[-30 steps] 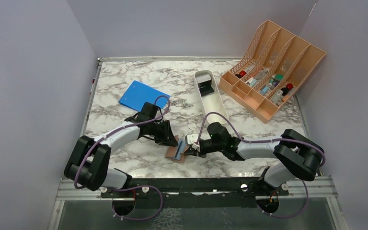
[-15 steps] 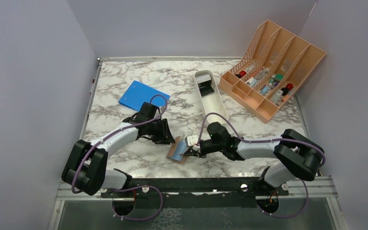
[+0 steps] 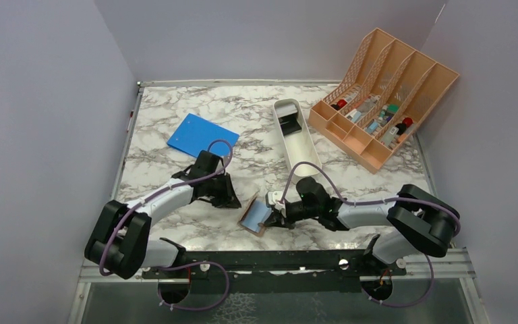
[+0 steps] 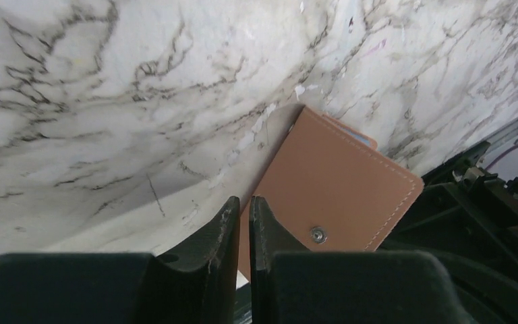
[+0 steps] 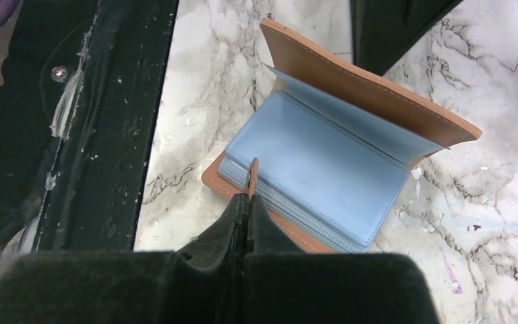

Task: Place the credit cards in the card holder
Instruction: Close the card holder at the center of the board.

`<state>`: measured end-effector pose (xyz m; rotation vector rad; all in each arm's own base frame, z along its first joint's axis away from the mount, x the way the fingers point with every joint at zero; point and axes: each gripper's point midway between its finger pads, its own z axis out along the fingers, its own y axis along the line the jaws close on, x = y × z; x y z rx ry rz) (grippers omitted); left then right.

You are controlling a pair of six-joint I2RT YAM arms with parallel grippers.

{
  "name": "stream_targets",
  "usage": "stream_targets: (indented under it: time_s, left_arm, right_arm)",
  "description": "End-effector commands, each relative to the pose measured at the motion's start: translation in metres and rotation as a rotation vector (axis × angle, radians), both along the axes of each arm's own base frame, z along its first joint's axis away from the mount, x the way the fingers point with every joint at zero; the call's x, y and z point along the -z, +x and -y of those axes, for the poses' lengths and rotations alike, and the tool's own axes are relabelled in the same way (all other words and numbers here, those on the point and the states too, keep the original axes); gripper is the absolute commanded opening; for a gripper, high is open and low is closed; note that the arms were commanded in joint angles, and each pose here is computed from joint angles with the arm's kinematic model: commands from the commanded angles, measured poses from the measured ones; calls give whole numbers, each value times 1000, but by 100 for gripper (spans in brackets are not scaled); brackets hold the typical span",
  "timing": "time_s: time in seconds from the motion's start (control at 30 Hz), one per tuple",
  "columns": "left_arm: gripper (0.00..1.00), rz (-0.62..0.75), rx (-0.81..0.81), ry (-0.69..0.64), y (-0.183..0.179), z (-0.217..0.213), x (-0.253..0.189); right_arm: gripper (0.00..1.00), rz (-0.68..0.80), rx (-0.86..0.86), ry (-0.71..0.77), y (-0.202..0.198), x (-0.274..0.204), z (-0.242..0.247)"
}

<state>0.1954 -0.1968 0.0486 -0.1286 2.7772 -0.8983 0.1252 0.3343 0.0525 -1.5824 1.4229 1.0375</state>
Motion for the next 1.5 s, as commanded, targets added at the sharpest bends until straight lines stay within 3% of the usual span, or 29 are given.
stream_targets:
  time_s: [0.0,0.4,0.8,1.0,1.27,1.47]
  left_arm:
    - [13,5,32,-125,-11,19,-15]
    - [13,29,27,-205,-32,29,-29]
    - [13,5,33,-77,-47,37,2]
    - [13,16,25,-9,-45,34,15]
    - [12,3,19,60,-45,28,33]
    - [12,6,9,58,-44,28,35]
  right_arm:
    - [1,36,-17,111,-3,-25,-7]
    - [1,65,-20,147,-3,-33,-8]
    - [1,35,-17,176,-9,-31,-6]
    - [1,-140,46,99,-9,-18,-10]
    - [1,-302,112,124,-23,-21,0]
    - [1,-504,342,-12,-4,-1,-4]
